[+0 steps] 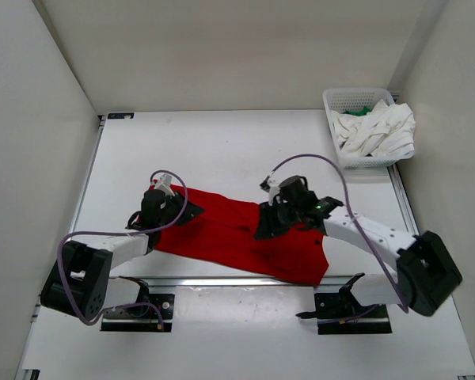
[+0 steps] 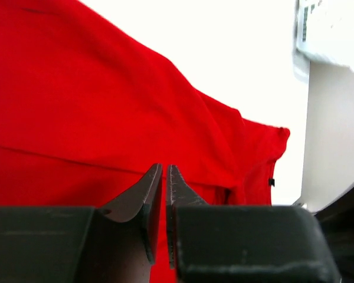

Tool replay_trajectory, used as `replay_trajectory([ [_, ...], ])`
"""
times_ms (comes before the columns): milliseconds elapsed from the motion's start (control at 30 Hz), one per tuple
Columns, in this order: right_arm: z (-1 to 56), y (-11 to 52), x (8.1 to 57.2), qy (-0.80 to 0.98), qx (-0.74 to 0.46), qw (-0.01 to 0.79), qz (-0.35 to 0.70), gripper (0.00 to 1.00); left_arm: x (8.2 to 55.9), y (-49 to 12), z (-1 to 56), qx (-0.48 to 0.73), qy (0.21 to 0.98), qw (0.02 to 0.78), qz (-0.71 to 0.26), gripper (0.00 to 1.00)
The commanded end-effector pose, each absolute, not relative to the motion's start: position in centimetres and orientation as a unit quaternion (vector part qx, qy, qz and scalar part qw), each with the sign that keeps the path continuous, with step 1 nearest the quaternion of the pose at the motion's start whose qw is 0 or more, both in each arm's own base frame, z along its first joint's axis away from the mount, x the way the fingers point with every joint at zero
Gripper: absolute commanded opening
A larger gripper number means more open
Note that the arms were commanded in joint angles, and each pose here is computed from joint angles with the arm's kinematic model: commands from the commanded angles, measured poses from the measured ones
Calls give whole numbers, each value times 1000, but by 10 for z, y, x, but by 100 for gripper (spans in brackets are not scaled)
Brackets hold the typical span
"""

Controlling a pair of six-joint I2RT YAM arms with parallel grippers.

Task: Fold and stack the t-shirts
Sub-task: Fold the other side of the tshirt into a rectangle

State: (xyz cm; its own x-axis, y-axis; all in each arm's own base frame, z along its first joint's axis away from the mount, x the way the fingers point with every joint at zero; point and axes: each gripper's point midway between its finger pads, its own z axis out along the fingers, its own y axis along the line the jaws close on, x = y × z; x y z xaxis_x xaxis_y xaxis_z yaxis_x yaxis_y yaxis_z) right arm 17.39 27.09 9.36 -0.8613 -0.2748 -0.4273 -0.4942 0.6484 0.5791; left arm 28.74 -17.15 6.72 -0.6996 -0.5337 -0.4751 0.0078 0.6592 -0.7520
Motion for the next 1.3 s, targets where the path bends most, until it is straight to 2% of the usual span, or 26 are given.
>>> replay_trajectory([
  [0,98,243,196,900,-148,199,357,18,301,-185,87,-129,832,378,-385,19],
  [100,76,198,221,918,-49,239,312,9,311,-195,81,-129,837,360,-392,19],
  [167,57,156,234,928,28,262,262,9,326,-191,74,-144,837,355,-392,19],
  [200,54,146,238,928,52,269,253,17,330,-189,75,-149,834,356,-394,19],
  [300,55,93,254,907,150,325,222,32,339,-174,56,-191,830,334,-403,18],
  [400,49,65,255,901,189,336,199,34,337,-163,43,-226,820,311,-424,18],
  [500,40,64,256,902,189,328,207,35,337,-150,33,-256,816,306,-419,17],
  [700,37,88,269,897,175,317,254,32,336,-140,35,-274,807,312,-419,17],
  [767,42,90,280,891,169,330,262,22,333,-136,32,-278,810,311,-413,17],
  [833,40,85,284,892,179,328,253,7,332,-128,29,-287,810,314,-405,16],
  [900,44,79,296,887,190,338,250,1,328,-119,27,-301,806,318,-398,17],
  [1100,57,61,350,881,195,362,232,0,319,-97,26,-318,806,339,-365,16],
  [1133,56,63,360,884,191,355,236,2,317,-96,26,-321,807,339,-362,17],
  [1200,58,68,370,889,180,348,238,21,317,-96,30,-314,808,344,-360,17],
  [1267,63,74,368,895,167,345,228,33,317,-98,37,-300,812,352,-356,17],
])
